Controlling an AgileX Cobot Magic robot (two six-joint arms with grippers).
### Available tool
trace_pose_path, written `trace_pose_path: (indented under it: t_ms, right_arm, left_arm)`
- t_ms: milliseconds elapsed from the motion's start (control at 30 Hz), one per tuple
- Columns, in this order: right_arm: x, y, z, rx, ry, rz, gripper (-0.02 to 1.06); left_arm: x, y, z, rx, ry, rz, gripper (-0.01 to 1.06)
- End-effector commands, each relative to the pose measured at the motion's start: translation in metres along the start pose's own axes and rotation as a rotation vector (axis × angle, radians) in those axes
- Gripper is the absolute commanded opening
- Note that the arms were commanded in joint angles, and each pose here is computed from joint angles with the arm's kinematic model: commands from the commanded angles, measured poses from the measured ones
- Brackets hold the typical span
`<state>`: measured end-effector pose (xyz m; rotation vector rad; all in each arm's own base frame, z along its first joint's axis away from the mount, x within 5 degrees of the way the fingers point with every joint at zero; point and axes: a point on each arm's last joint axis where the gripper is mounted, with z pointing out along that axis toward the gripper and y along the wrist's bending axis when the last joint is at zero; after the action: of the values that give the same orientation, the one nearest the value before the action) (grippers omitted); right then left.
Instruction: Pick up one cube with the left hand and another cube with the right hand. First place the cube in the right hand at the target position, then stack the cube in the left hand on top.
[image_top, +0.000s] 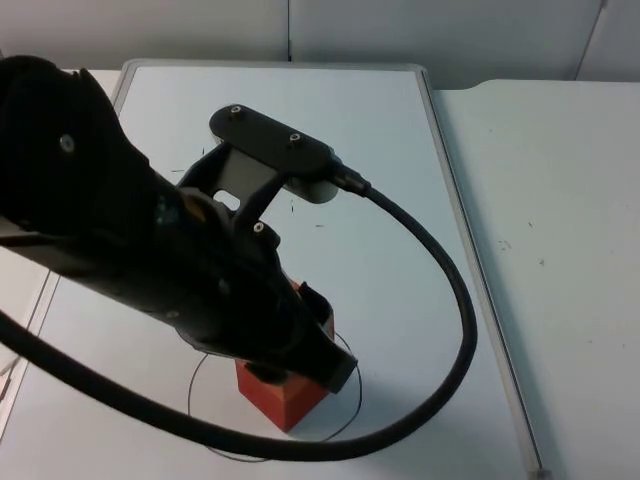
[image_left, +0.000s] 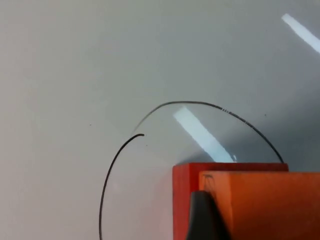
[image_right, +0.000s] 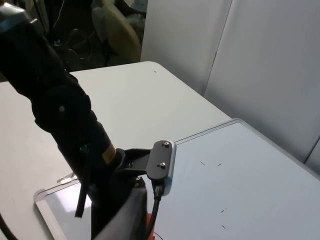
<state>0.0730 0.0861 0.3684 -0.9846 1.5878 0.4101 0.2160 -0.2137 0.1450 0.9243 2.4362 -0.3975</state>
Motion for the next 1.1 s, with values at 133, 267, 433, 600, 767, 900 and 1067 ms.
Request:
trace_pose_path:
  t_ms: [133, 267, 433, 600, 767, 900, 1067]
  right_arm:
    - [0.0, 0.0, -0.001, 0.003, -0.021, -0.008, 1.05]
    - [0.0, 0.0, -0.001, 0.003, -0.021, -0.008, 1.05]
    - [0.0, 0.0, -0.001, 0.002, -0.021, -0.007, 1.05]
    - [0.0, 0.0, -0.001, 0.001, -0.015, -0.007, 1.05]
    - [0.0, 0.0, -0.001, -0.001, -0.015, -0.003, 1.05]
    - [0.0, 0.001, -0.001, -0.004, -0.016, 0.003, 1.05]
    - [0.0, 0.001, -0.001, -0.004, -0.016, 0.003, 1.05]
  left_arm:
    - [0.001, 0.001, 0.003, -0.01, -0.007, -0.014, 0.0]
    - [0.004, 0.001, 0.01, -0.012, 0.017, -0.016, 0.11]
    - [0.003, 0.002, 0.01, -0.018, 0.006, -0.025, 0.4]
    - [0.003, 0.0, 0.005, -0.001, 0.016, -0.024, 0.67]
    - [-0.005, -0.002, -0.01, 0.007, -0.035, -0.02, 0.77]
    - [-0.011, -0.004, -0.026, 0.015, -0.082, -0.015, 0.77]
    - [-0.028, -0.014, -0.074, 0.073, -0.166, 0.044, 0.77]
